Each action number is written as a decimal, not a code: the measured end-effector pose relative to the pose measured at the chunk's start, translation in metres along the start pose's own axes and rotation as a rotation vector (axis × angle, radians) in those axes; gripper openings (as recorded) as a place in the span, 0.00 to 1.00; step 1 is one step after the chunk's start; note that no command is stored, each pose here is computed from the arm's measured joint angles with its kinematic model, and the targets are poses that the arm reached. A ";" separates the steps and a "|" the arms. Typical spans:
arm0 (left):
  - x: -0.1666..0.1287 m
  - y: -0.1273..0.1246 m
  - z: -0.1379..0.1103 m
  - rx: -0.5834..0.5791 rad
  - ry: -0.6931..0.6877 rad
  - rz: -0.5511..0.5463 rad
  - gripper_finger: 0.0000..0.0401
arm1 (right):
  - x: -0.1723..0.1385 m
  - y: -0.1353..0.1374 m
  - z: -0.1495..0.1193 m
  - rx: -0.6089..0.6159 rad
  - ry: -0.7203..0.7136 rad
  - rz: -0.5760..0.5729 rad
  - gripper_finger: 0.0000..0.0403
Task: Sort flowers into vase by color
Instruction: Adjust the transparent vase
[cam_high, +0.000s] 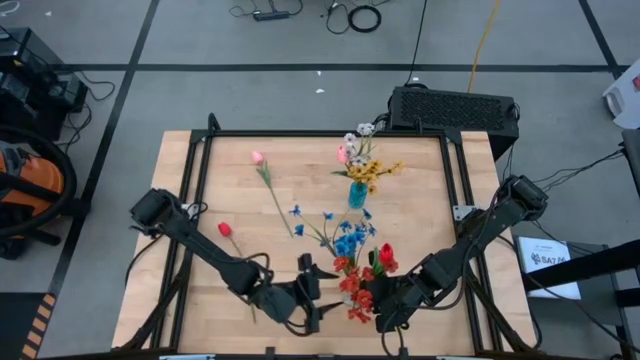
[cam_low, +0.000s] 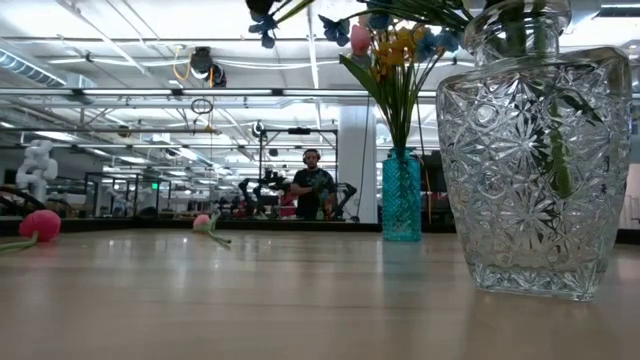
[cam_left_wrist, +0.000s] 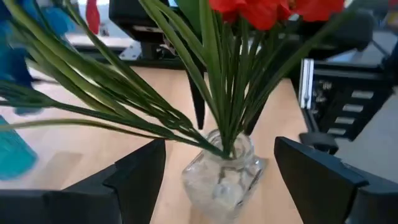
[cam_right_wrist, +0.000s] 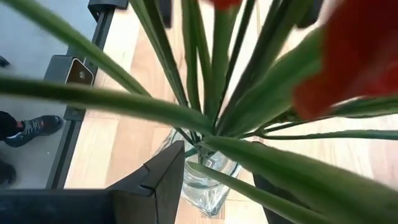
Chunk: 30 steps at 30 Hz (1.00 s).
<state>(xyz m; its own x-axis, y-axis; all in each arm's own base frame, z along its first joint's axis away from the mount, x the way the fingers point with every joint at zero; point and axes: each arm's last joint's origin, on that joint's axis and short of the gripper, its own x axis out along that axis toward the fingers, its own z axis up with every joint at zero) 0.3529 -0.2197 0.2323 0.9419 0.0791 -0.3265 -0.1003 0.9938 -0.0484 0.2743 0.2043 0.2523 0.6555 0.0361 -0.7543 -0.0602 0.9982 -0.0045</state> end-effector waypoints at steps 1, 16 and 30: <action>0.003 -0.003 0.000 -0.026 0.001 0.000 0.76 | 0.000 0.000 0.000 0.000 0.000 0.000 0.44; 0.030 -0.056 -0.030 -0.185 0.073 0.053 0.76 | 0.000 -0.001 -0.002 -0.042 0.020 -0.011 0.44; 0.060 -0.037 -0.044 -0.199 0.093 0.110 0.76 | 0.000 -0.001 -0.002 -0.063 0.017 -0.012 0.44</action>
<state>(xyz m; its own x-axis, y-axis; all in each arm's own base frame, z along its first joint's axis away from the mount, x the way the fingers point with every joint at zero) 0.3989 -0.2551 0.1730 0.8889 0.1696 -0.4255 -0.2710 0.9436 -0.1900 0.2733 0.2029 0.2512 0.6438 0.0231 -0.7648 -0.1002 0.9935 -0.0544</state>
